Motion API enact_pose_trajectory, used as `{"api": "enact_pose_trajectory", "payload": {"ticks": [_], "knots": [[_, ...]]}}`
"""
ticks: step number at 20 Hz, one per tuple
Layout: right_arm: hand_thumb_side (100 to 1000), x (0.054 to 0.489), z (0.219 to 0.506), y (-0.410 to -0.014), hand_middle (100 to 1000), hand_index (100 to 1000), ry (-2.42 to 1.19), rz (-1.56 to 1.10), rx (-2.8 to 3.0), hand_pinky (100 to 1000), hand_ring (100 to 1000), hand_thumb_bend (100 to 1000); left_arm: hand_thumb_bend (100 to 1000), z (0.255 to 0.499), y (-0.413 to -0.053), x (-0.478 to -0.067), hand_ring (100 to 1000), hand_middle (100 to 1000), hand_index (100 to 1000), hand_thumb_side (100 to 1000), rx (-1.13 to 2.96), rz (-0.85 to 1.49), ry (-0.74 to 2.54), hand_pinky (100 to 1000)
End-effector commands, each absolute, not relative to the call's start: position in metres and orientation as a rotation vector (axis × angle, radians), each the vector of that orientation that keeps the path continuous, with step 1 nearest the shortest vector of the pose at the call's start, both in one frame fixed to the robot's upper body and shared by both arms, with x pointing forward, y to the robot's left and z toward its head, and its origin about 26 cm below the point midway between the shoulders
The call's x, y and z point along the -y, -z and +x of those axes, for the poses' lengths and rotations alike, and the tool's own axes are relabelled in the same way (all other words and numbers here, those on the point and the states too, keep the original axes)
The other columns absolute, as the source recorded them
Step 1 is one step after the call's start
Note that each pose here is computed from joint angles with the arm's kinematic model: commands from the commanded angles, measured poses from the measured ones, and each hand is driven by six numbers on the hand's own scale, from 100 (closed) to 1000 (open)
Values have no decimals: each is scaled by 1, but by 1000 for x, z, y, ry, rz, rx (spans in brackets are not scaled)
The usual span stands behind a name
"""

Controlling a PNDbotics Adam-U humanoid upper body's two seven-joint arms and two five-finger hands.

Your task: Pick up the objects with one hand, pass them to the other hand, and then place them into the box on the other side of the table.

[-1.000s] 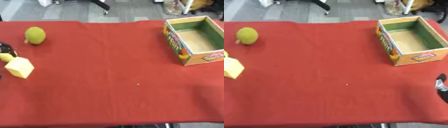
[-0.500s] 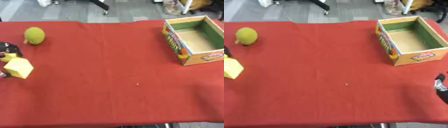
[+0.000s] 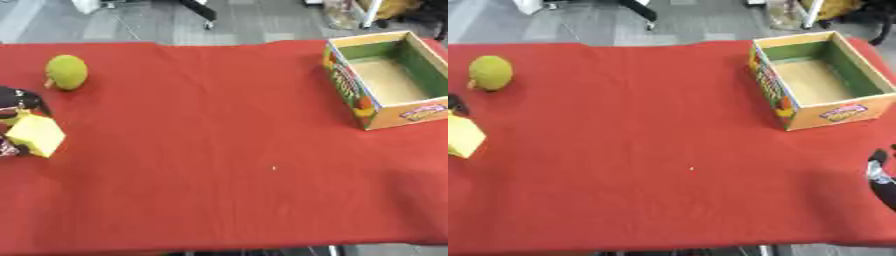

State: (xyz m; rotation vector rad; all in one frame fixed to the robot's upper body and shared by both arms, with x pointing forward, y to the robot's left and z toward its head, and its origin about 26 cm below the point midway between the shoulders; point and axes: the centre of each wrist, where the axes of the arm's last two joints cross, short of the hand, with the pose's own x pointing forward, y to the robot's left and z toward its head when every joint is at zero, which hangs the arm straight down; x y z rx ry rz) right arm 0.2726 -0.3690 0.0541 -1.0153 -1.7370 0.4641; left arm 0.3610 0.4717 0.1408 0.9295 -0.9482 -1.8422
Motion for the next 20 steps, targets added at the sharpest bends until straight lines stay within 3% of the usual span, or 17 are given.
{"api": "enact_pose_trajectory", "payload": {"ticks": [1,10,18,19,20], "knots": [[282,371,274,-60,613,860,-466,-1026,1753,774,641,100,316,361,-156,-477,610,588,685,100,986,959,1817,760],[286,371,279,-72,618,865,-547,-1020,1800,778,645,100,265,354,-209,-446,593,555,631,111,1340,959,1611,769],[301,328,305,-125,612,871,-862,-930,2087,777,633,100,246,346,-225,-372,599,559,622,172,1741,479,1288,773],[160,322,307,-132,593,877,-881,-918,2122,763,608,100,239,346,-225,-366,602,562,622,194,1746,441,1277,775],[100,302,313,-153,585,878,-977,-885,2228,759,603,100,238,349,-212,-347,604,565,624,206,1744,297,1252,775]]}}
